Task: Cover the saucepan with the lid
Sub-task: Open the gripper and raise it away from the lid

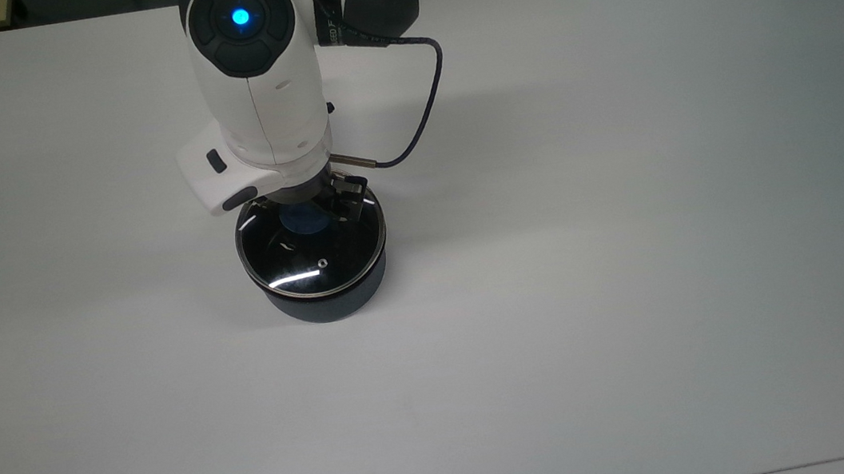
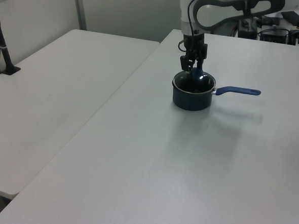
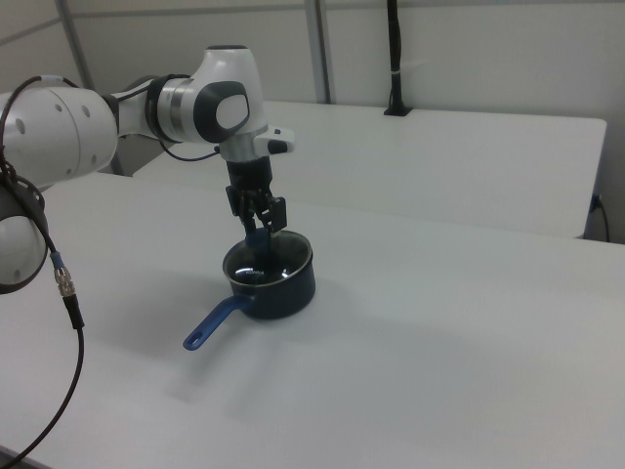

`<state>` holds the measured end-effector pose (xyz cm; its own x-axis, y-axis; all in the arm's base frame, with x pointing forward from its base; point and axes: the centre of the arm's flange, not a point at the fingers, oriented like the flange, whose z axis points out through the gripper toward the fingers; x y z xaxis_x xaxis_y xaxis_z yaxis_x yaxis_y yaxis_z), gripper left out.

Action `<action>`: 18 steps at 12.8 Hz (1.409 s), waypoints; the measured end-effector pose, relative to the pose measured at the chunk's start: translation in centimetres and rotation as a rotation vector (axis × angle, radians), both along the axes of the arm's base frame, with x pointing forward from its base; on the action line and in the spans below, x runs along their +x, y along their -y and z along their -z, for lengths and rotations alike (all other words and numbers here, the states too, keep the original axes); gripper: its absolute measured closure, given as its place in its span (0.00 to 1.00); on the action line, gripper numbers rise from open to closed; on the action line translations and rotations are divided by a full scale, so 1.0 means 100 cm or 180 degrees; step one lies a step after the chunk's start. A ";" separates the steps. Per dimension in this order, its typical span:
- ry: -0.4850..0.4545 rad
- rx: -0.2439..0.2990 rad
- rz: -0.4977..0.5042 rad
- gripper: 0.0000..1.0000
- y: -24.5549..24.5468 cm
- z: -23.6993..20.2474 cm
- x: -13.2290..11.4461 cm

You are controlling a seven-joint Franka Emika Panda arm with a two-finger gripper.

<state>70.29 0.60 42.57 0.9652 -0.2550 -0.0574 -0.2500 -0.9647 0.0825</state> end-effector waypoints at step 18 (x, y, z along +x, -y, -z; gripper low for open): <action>0.0090 0.0084 -0.0569 0.00 0.031 -0.107 -0.113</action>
<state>59.02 -2.52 53.26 0.9964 -0.0781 -0.0341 -0.0762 -0.9957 0.0518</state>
